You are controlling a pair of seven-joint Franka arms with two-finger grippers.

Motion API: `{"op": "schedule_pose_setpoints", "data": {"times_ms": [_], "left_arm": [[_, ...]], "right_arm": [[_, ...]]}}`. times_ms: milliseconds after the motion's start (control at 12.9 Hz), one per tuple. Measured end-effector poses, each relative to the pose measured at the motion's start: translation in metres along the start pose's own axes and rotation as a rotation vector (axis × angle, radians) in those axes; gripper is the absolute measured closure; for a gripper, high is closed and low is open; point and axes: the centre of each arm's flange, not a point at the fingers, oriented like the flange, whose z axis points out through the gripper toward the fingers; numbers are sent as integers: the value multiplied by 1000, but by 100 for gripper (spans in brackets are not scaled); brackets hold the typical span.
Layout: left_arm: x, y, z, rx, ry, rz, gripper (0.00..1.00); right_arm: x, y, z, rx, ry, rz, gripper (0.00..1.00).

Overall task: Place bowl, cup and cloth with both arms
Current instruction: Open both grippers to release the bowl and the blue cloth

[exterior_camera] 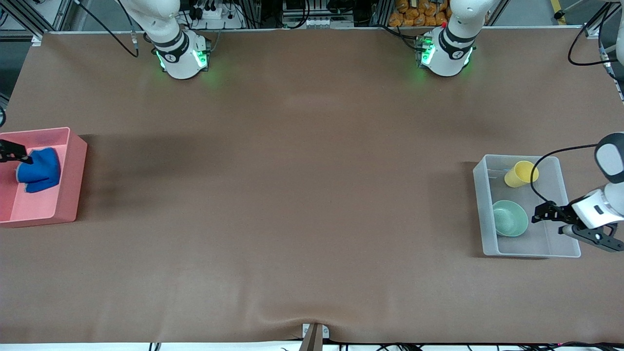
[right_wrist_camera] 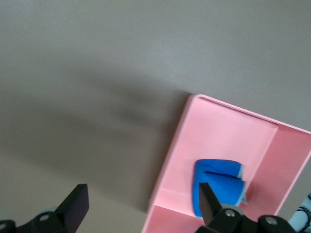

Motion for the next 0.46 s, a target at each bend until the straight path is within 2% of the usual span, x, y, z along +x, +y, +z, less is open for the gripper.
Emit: {"op": "schedule_pose_setpoints", "data": {"times_ms": [77,309,464], "left_arm": [[10,15,-27,2,6,-13,0],[35,82,-111,7,12,-77,0],[48,135,-150,26,7,-133,0]], "right_arm": [[9,-16,-8,1,-7,16,0],[32,-63,-36,-17,3,58,0],[39,-90,-53,5,15,97,0]]}}
